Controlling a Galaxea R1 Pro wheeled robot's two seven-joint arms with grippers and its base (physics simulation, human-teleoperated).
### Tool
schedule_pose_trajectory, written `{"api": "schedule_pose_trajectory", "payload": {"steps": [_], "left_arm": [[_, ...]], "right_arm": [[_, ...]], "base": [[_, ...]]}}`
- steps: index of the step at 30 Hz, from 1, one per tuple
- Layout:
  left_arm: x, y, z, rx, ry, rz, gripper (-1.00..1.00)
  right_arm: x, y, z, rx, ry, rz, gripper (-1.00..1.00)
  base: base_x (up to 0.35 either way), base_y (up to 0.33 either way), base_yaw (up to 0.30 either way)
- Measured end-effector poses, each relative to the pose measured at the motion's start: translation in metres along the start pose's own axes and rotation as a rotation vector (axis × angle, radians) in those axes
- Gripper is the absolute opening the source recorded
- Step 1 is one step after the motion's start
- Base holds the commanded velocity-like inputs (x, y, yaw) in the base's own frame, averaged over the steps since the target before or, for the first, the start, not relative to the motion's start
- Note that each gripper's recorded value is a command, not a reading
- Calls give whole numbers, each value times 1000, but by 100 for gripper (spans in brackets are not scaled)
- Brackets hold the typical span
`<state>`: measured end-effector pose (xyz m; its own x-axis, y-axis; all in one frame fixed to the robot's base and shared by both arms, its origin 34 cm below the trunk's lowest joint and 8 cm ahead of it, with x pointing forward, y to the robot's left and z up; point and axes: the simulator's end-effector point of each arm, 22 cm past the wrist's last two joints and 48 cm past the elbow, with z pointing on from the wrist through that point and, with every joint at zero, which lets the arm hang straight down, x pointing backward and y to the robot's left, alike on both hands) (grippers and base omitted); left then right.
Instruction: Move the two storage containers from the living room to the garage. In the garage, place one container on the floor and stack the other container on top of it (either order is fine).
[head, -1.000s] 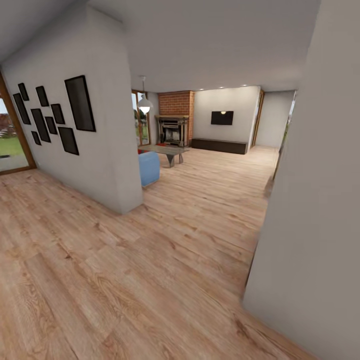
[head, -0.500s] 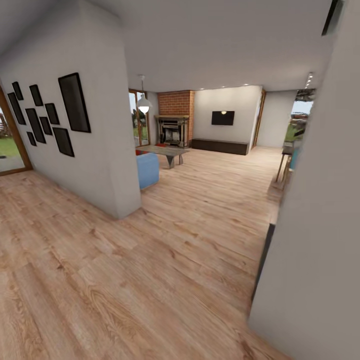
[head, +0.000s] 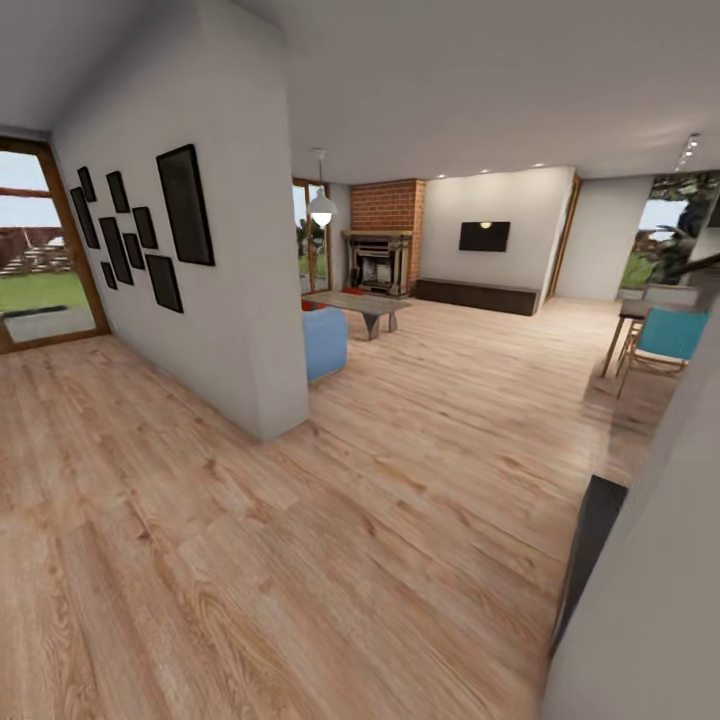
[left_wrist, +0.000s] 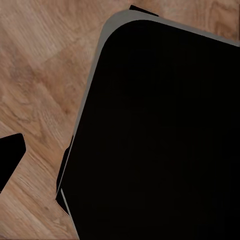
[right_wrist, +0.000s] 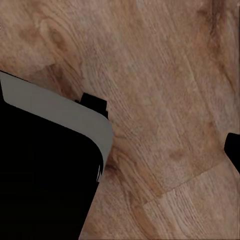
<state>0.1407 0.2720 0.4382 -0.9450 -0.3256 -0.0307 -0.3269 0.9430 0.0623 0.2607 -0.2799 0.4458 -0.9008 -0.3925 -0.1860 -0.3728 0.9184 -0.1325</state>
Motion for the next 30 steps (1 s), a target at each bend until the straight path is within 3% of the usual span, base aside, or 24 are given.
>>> {"api": "schedule_pose_trajectory", "payload": {"steps": [30], "left_arm": [[1, 0, 0, 1, 4, -1, 100]], "right_arm": [[3, -5, 0, 6, 4, 1, 100]], "base": [[322, 0, 16]]}}
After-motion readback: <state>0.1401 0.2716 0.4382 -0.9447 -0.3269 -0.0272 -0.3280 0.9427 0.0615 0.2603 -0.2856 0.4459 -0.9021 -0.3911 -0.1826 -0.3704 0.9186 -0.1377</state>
